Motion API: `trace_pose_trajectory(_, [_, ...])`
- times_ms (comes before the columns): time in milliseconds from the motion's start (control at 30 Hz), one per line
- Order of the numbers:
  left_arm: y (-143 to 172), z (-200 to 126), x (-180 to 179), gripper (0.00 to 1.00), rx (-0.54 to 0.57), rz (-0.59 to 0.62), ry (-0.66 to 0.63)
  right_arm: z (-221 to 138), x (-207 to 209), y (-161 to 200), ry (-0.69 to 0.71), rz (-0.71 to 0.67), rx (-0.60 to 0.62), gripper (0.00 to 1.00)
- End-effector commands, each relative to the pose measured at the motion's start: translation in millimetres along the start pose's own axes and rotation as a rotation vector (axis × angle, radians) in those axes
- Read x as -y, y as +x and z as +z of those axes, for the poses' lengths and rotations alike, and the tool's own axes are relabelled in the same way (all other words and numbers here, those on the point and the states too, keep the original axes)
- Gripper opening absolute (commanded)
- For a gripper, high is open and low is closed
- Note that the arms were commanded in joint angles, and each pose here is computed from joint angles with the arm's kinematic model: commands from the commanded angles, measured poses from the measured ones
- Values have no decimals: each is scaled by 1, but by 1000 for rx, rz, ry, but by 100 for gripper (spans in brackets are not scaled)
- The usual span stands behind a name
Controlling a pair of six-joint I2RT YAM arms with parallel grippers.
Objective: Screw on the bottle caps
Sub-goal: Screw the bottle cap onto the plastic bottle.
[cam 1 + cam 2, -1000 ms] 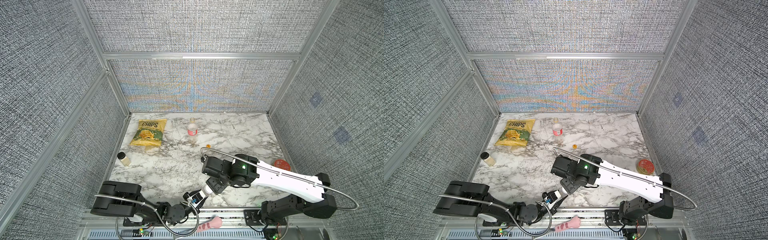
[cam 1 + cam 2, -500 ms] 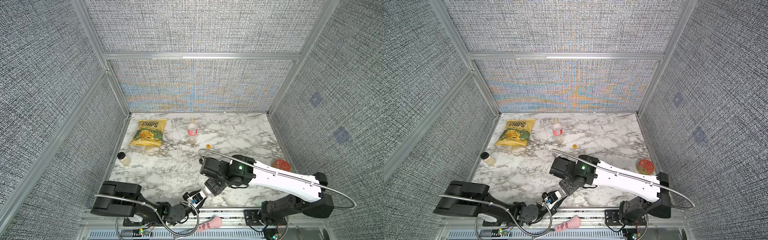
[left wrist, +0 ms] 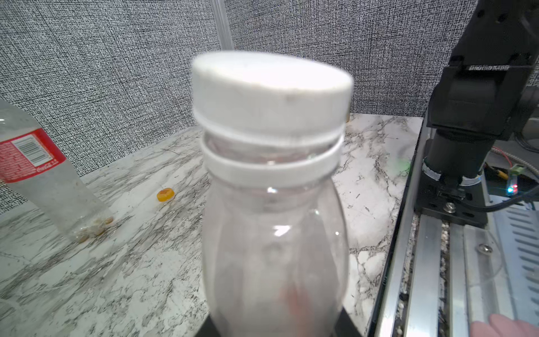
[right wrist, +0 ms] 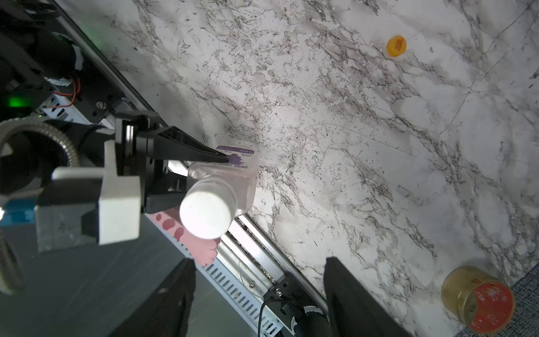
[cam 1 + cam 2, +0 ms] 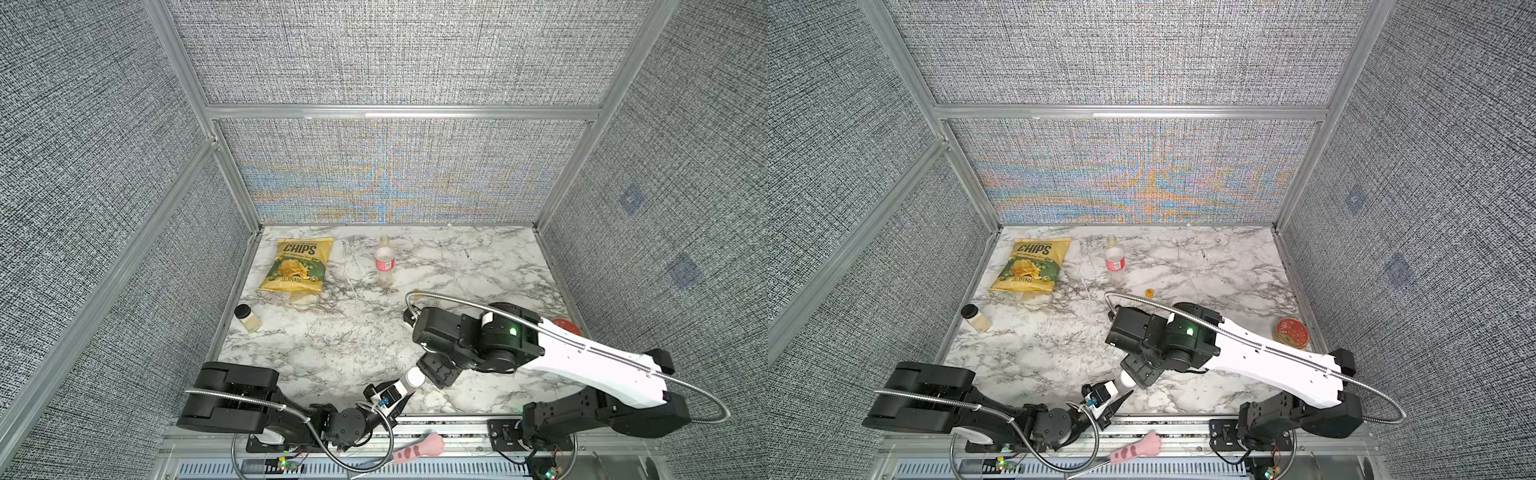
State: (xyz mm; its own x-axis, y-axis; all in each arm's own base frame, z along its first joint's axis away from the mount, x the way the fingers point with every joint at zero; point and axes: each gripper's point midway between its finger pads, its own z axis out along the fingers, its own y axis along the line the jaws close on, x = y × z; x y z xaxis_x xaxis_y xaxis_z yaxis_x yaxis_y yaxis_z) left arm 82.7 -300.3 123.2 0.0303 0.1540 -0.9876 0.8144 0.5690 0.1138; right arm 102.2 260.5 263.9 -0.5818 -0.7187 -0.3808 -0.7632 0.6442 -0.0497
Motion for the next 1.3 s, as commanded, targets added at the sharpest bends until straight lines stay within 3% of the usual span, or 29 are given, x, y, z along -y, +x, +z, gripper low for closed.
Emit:
trace_pose_trajectory(0, [-14, 0, 3, 34, 48, -50, 17, -12, -10, 8, -54, -90, 8, 67])
trace_pose_trajectory(133, [-13, 1, 3, 34, 50, -45, 16, -1, -25, 13, -59, -148, -26, 66])
trace_pose_trajectory(300, [-13, 1, 5, 34, 47, -45, 25, 9, -11, 3, 54, -118, -12, 66])
trace_pose_trajectory(1267, [-14, 0, 7, 34, 59, -28, 31, 56, -11, 3, -7, -50, -84, 66])
